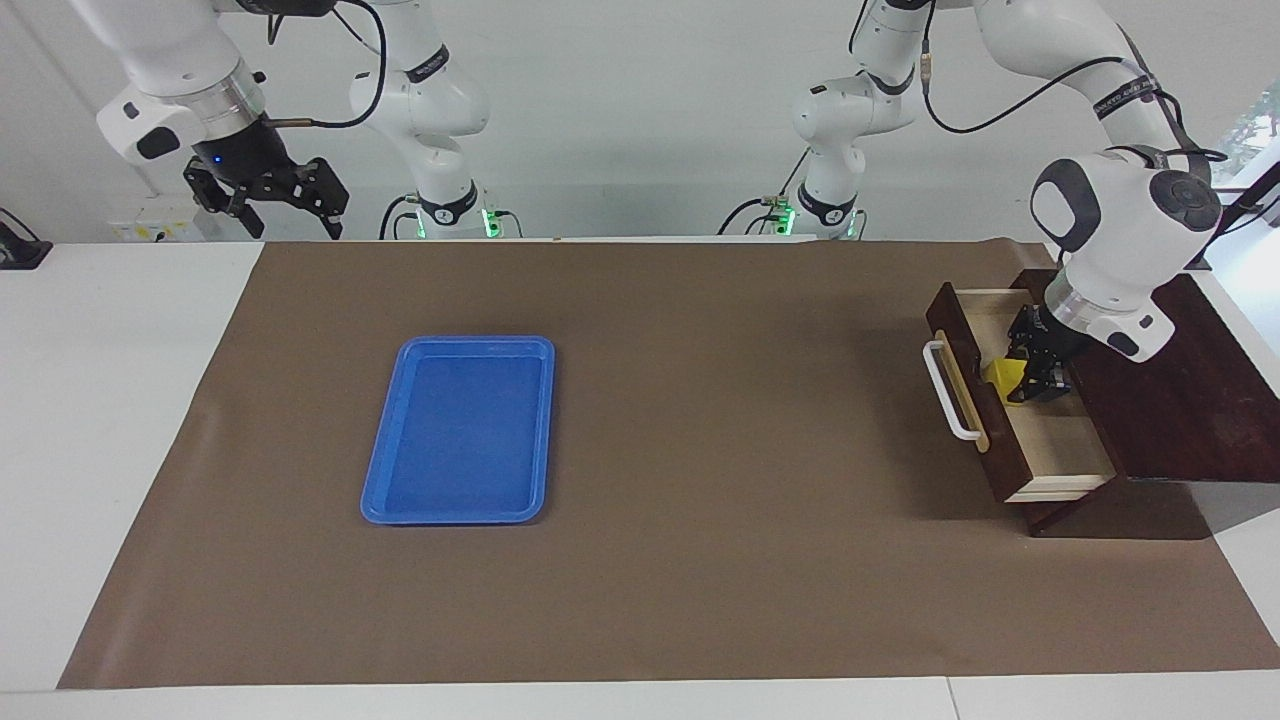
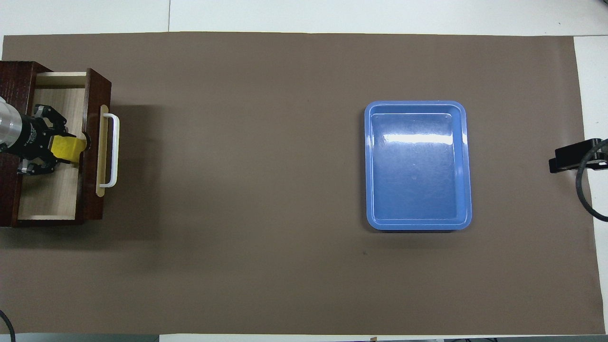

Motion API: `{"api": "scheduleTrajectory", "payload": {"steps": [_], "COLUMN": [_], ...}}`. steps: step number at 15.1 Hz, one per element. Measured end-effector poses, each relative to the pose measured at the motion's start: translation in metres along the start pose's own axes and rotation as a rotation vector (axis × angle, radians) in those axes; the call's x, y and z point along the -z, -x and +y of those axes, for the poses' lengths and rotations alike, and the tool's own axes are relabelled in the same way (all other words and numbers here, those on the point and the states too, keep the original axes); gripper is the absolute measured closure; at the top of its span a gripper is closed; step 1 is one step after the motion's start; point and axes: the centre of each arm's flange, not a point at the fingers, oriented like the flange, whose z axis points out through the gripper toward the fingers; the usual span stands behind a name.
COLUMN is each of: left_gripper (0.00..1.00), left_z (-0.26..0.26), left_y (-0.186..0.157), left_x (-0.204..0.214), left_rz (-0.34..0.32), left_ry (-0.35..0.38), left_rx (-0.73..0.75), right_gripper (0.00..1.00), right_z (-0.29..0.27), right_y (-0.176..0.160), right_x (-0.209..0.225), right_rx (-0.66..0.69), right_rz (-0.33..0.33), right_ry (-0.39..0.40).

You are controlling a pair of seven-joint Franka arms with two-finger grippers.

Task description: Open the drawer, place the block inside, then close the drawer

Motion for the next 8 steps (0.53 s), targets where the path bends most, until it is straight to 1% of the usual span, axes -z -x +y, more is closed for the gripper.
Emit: {"api": "scheduleTrajectory", "payload": {"steps": [1,3,4,5,8], "left_gripper": [0.38,0.19,0.14,0.01,0.0], "left_z": [-0.001,-0.001,0.0,0.0,0.004], "left_y": [0.0,0.0,0.001,0.002,0.012], "left_x": [-0.001,0.0,0.003,0.008,0.046], "left_rz": [0.0,-0.001,0.0,0.001,0.002], "left_ry": [-0.002,-0.002,-0.001,0.0,0.001], "left_rx": [0.005,0.013,0.014,0.012,0.001], "right_gripper": [0.0,0.0,0.0,0.0,0.0], "right_z": [0.001,0.001,0.001,0.0,-0.003], "right_y": [-0.001,-0.003,-0.003,-0.003,-0.002], "right_x": [-0.001,-0.003,-0.003,-0.002,-0.001], "right_rx": [0.003,0.004,0.004,0.006,0.012], "right_rz": [0.0,-0.001,-0.001,-0.001,0.002], "right_ry": [0.004,0.007,0.008,0.009,0.01]}}
